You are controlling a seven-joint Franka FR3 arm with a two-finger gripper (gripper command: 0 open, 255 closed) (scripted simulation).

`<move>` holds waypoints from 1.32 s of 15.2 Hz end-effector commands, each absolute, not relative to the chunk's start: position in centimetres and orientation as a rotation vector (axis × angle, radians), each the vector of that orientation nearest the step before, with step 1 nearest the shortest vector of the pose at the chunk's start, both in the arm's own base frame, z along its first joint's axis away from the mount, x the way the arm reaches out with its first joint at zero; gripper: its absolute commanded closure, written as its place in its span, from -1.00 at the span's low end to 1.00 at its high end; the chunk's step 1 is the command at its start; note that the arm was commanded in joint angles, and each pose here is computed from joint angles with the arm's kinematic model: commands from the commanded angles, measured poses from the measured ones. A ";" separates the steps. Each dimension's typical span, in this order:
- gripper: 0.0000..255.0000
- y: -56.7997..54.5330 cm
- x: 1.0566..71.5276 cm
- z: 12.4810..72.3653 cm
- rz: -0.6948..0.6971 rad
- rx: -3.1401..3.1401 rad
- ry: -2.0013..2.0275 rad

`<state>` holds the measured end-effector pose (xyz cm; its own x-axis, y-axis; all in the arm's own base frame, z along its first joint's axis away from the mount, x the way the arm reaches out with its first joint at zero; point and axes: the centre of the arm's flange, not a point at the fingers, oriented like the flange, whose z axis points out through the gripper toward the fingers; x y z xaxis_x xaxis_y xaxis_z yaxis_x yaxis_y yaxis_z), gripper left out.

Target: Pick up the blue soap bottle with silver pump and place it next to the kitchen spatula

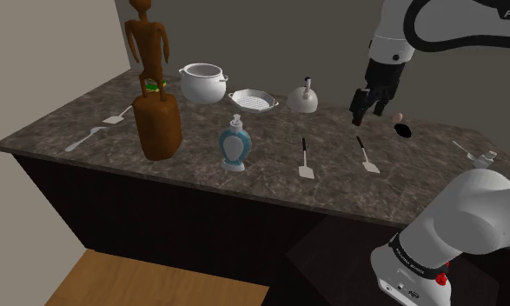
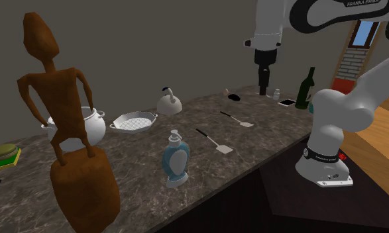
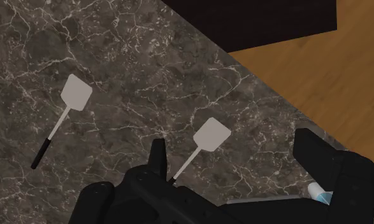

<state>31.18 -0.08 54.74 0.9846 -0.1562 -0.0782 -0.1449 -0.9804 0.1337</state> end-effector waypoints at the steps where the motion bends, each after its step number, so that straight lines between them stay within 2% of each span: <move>1: -1.00 -0.1 31.2 54.7 -0.134 3.002 -0.229; 20: -1.00 11.8 49.4 48.1 0.029 3.090 -0.448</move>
<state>48.46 11.31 48.37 0.9610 -0.2759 0.0160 -0.2763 -0.9608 0.0238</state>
